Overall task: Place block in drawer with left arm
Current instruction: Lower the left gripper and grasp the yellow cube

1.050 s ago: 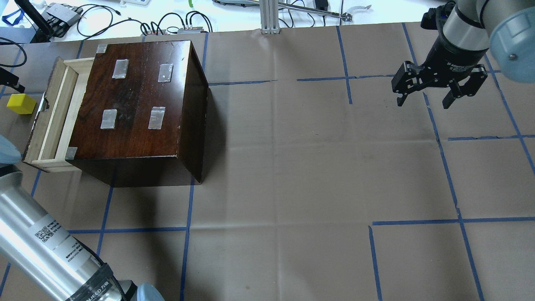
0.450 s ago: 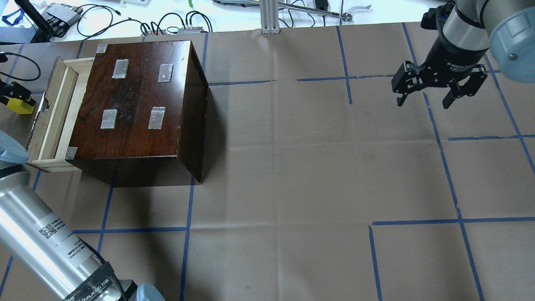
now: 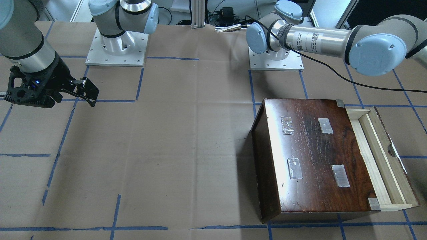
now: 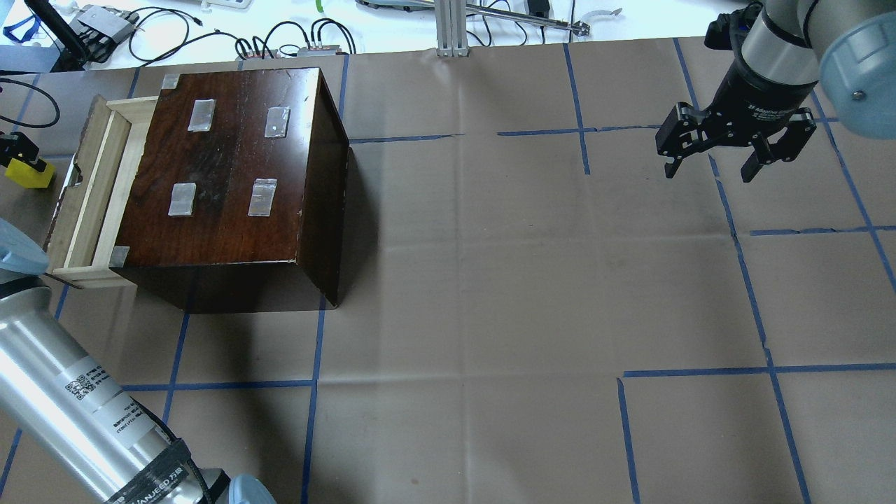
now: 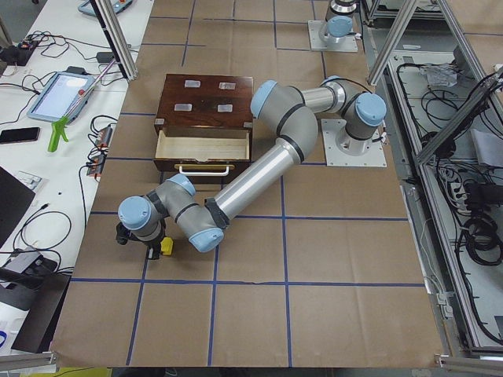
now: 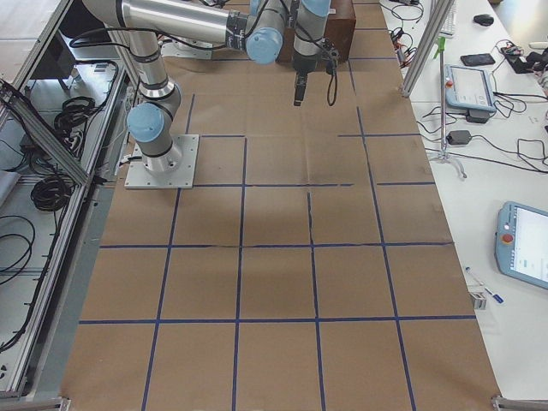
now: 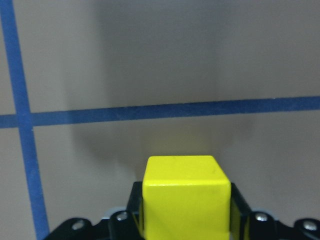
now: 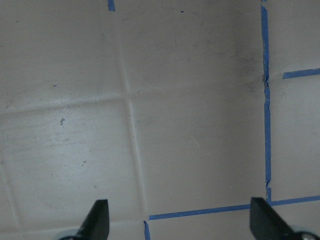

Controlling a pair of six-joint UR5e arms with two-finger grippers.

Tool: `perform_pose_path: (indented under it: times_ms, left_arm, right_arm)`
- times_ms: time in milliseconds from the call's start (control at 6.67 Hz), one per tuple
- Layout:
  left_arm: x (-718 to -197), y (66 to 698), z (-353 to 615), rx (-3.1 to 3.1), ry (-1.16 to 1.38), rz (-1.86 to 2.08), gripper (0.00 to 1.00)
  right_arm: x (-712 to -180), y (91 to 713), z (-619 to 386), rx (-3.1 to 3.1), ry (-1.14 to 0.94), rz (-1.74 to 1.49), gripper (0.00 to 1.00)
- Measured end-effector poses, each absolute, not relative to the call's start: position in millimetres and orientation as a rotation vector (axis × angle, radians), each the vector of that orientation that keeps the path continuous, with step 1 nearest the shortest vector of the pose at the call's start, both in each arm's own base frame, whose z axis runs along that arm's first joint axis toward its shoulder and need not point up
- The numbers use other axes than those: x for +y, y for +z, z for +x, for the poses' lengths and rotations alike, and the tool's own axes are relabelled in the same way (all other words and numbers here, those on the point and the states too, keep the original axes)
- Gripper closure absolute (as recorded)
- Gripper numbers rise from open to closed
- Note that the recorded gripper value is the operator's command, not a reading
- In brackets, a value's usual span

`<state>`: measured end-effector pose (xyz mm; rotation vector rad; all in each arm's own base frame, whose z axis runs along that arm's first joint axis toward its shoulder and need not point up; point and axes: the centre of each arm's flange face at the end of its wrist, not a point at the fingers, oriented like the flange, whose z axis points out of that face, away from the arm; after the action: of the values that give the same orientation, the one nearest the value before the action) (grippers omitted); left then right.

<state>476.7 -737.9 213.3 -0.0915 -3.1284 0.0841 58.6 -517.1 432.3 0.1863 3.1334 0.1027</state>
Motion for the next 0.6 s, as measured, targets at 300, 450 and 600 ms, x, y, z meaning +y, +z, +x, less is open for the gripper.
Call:
perform_pose_path:
  times_ms: [300, 450, 600]
  left_arm:
    - [-731, 255, 469, -3.128, 0.081, -0.093, 0.73]
    - [-720, 298, 459, -3.115, 0.058, -0.089, 0.74]
    - [-703, 343, 444, -3.094, 0.020, -0.079, 0.75]
  right_arm:
    - [-517, 432, 59, 3.133, 0.102, 0.187, 0.00]
    - [-517, 433, 59, 3.133, 0.102, 0.187, 0.00]
    - [-517, 433, 59, 3.133, 0.102, 0.186, 0.00]
